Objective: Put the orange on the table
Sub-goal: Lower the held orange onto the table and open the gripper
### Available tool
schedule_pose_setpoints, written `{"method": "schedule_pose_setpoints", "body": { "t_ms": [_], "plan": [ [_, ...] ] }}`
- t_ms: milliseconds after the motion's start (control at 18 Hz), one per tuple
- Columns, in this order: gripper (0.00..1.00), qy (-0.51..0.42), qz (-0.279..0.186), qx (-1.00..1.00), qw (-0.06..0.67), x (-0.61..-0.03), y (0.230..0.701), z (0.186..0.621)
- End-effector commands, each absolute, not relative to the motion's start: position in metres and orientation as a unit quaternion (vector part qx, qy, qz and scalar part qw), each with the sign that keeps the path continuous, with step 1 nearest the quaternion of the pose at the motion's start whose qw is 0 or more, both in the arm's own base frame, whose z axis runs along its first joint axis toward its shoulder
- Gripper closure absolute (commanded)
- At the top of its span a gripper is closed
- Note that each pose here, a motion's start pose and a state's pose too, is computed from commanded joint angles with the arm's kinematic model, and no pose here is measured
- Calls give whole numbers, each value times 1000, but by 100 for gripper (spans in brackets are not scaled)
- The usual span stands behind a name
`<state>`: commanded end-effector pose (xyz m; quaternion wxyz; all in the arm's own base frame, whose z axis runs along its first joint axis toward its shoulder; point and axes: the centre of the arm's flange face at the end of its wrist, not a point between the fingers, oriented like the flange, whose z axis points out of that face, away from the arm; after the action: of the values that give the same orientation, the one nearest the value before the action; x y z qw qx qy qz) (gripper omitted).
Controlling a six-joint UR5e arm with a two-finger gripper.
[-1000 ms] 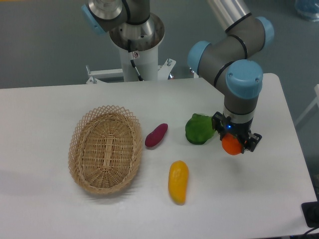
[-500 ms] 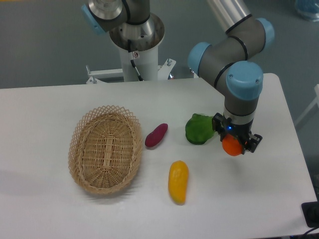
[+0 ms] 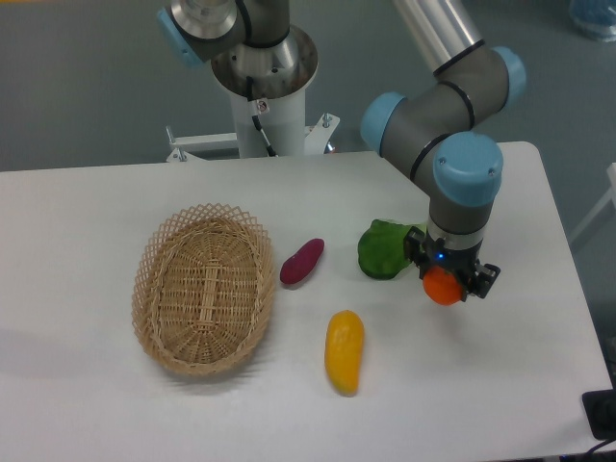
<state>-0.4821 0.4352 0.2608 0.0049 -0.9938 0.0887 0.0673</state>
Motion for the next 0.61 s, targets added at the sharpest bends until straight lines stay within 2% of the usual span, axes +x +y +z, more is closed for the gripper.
{"method": "schedule_pose_setpoints", "body": {
  "t_ms": [222,611],
  "plan": [
    [51,90,89,-992,2,-473,434,242],
    [47,68,81,-994,0,-468,448,224]
  ]
}}
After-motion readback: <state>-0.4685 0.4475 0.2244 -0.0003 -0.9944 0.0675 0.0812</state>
